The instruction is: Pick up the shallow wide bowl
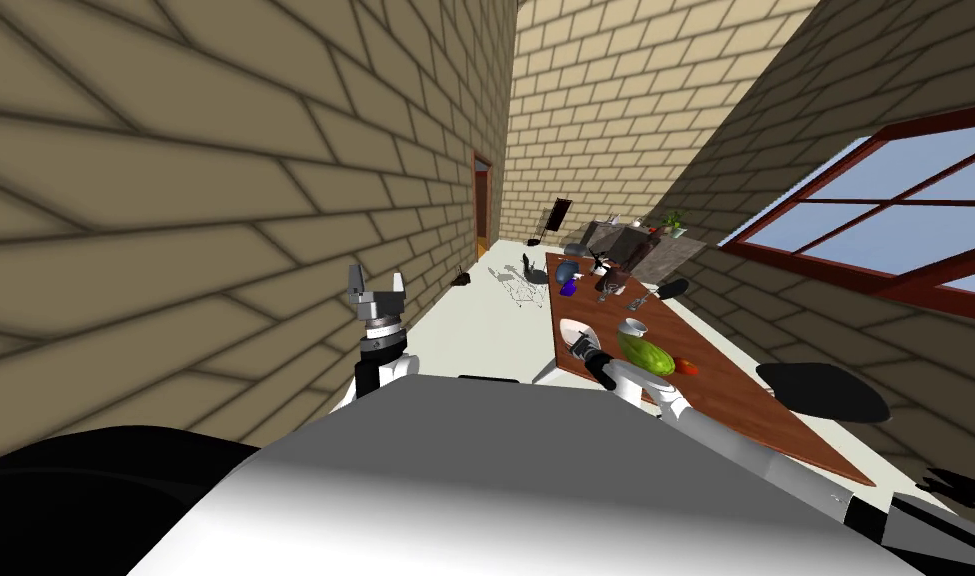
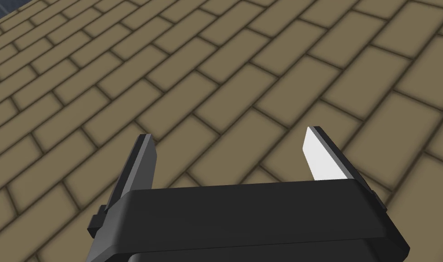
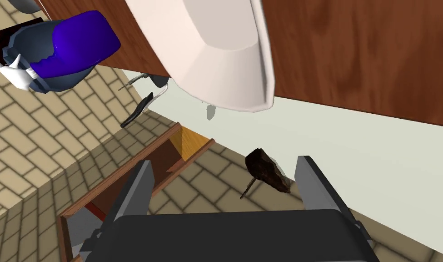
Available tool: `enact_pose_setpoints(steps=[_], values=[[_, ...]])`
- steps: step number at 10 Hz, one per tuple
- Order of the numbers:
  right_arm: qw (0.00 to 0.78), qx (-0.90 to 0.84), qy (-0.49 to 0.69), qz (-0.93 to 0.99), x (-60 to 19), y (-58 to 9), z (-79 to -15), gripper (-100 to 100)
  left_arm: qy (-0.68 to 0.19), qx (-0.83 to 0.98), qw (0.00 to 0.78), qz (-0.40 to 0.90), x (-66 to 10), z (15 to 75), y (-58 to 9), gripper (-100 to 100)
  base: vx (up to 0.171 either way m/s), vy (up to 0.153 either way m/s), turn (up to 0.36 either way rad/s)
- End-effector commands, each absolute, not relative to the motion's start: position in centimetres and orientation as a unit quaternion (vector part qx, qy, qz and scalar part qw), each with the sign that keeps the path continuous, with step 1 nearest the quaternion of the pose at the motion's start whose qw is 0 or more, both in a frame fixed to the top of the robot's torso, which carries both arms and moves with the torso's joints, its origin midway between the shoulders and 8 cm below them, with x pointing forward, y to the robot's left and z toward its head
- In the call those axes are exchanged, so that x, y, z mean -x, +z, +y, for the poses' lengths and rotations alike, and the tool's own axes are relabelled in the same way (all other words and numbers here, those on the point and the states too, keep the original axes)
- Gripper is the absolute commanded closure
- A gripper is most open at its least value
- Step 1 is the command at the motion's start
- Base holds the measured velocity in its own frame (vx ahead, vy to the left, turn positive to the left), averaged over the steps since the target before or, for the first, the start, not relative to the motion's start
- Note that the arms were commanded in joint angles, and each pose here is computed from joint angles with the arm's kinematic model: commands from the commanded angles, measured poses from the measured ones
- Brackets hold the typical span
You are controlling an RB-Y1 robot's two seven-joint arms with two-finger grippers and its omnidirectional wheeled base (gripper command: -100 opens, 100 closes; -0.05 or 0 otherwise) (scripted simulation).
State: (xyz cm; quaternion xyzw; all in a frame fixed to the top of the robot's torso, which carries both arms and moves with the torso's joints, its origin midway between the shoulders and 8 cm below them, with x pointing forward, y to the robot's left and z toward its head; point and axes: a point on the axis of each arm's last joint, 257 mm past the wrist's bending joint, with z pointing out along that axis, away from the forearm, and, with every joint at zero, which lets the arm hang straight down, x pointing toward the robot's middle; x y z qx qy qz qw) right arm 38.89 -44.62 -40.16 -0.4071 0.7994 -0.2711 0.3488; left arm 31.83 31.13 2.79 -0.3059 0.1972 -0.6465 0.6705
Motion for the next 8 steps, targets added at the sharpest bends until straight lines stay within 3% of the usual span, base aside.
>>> enact_pose_setpoints(steps=[1, 5, 8], values=[[0.319, 0.434, -0.291, 0.790, -37.5, -41.3, -45.5, -100, -0.646, 0.306, 0.671, 0.197, -31.8, 31.1, 2.8, 0, 0.055, -0.073, 0.106], [0.246, 0.490, -0.312, 0.776, -33.0, -45.3, -47.4, -100, -0.646, 0.306, 0.671, 0.197, -31.8, 31.1, 2.8, 0, 0.058, -0.060, 0.097], [0.238, 0.493, -0.307, 0.778, -32.0, -46.1, -47.4, -100, -0.646, 0.306, 0.671, 0.197, -31.8, 31.1, 2.8, 0, 0.053, -0.034, 0.023]])
